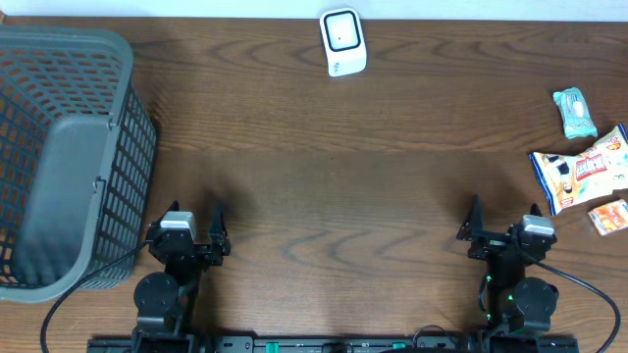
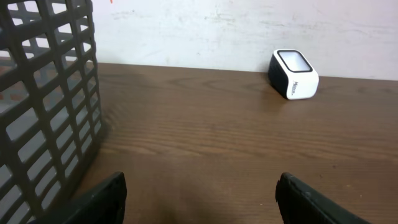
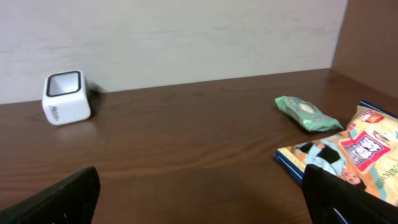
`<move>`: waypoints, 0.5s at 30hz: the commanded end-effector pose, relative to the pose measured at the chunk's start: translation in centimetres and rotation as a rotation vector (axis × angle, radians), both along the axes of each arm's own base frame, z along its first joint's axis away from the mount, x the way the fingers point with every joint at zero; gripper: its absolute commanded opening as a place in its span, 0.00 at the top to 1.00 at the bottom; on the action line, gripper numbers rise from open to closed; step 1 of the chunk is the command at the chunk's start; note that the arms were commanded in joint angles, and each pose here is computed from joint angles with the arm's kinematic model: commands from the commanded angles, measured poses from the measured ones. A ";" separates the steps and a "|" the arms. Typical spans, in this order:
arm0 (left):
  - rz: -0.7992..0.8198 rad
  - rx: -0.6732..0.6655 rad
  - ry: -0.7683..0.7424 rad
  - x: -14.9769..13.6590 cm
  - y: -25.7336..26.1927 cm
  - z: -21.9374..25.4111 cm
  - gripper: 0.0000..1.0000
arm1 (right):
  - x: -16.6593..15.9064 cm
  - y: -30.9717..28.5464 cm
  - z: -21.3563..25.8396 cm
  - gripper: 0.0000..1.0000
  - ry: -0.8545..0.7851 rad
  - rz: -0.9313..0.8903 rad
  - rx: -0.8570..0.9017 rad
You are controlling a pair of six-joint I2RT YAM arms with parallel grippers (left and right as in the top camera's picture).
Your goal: Scan the item barcode
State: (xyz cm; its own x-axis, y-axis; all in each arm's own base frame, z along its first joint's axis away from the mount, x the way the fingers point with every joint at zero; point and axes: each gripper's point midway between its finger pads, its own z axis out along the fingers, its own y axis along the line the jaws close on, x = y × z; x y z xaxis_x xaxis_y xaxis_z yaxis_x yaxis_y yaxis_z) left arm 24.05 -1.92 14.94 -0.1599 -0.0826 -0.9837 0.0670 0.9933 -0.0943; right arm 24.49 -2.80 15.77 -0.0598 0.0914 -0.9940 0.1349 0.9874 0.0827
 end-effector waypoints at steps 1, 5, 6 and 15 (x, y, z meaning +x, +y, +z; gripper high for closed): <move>0.019 -0.008 0.035 0.0 0.3 -1.3 0.23 | 0.1 1.1 0.0 0.01 -0.001 0.046 0.002; 0.019 -0.008 0.035 0.0 0.3 -1.3 0.23 | 0.1 1.6 0.0 0.01 -0.001 0.063 0.002; 0.019 -0.008 0.035 0.0 0.3 -1.3 0.23 | 0.1 1.6 0.0 0.01 -0.001 0.063 0.002; 0.019 -0.008 0.035 0.0 0.3 -1.3 0.23 | 0.1 1.6 0.0 0.01 -0.001 0.063 0.002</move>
